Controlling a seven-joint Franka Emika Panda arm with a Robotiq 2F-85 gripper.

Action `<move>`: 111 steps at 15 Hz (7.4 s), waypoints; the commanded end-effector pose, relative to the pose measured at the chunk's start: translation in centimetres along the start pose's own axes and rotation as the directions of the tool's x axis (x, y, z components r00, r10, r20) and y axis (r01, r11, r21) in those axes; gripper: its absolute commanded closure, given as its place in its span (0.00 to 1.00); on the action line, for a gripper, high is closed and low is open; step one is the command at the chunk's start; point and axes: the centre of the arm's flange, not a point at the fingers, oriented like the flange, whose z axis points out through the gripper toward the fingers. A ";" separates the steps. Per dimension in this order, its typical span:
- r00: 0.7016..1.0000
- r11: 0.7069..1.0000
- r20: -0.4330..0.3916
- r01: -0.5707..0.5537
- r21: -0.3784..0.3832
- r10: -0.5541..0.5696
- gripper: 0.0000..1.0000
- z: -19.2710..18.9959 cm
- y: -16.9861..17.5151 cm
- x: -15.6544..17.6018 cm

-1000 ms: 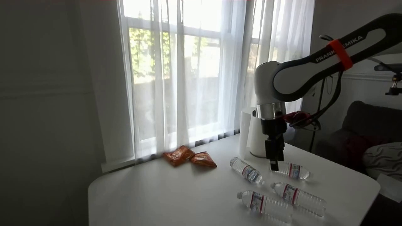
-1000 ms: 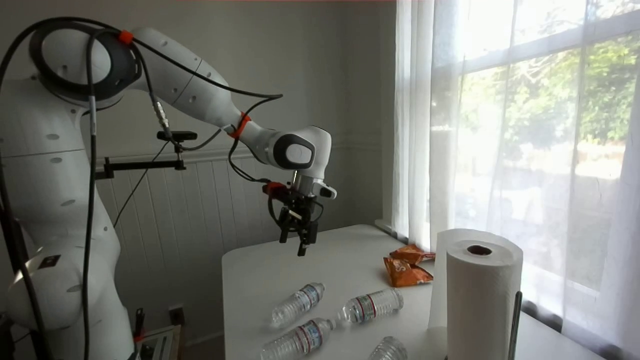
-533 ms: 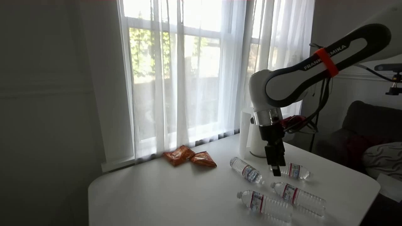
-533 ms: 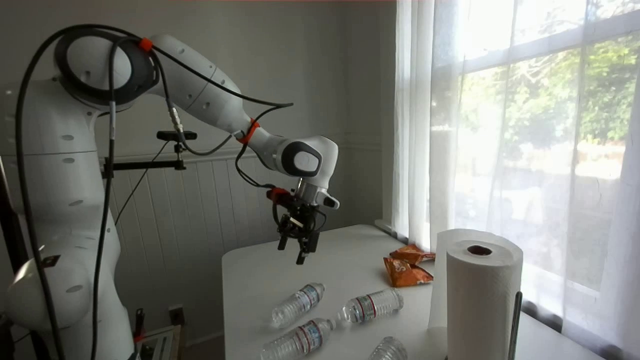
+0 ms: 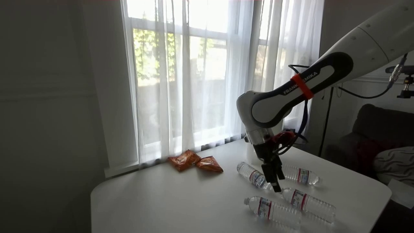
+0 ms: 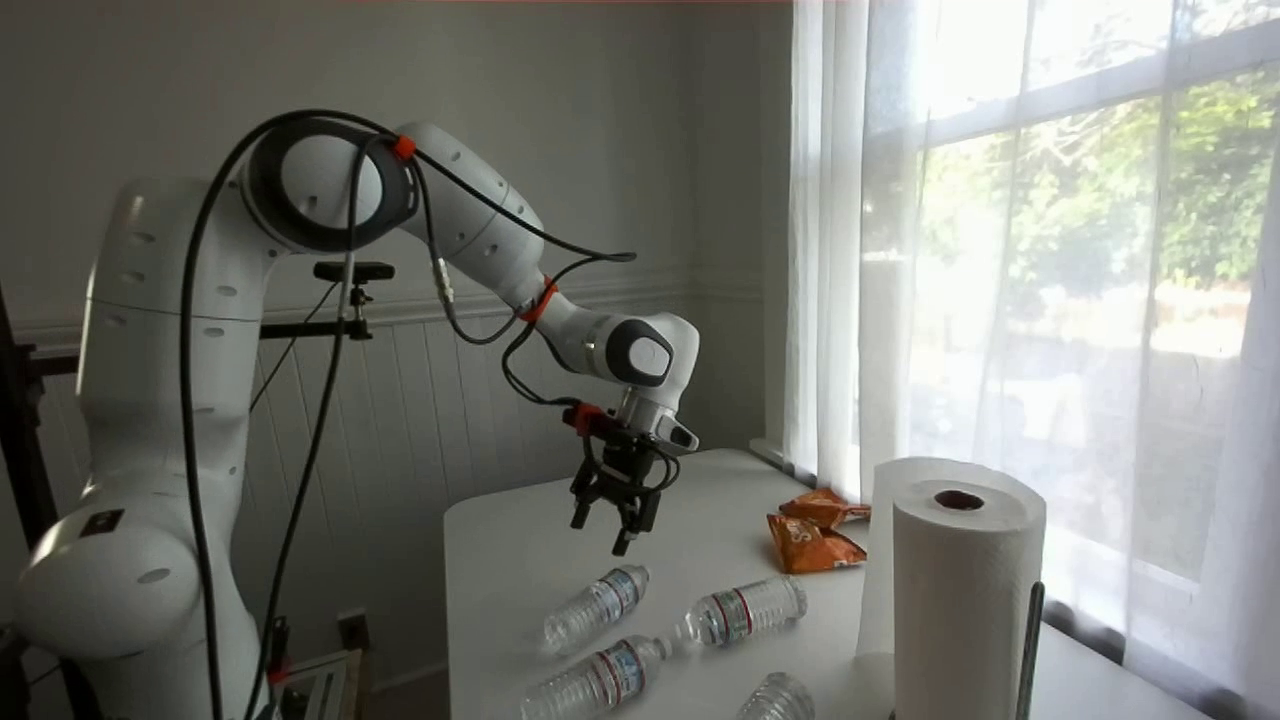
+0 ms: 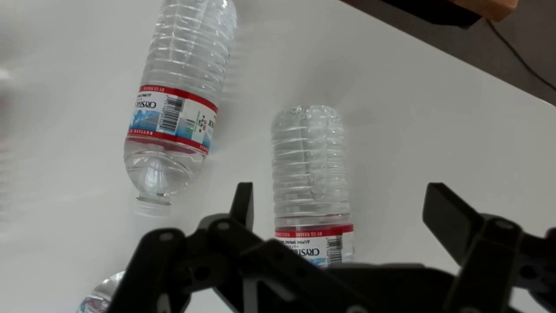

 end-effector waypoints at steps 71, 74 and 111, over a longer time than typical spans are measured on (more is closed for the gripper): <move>0.959 0.985 -0.267 -0.132 -0.112 0.098 0.74 -3.5 -3.3 4.7; 0.913 0.980 -0.392 -0.168 -0.104 0.114 0.74 -3.3 -3.2 3.9; 0.536 0.971 -0.832 -0.239 0.018 0.148 0.59 1.7 -0.5 -0.9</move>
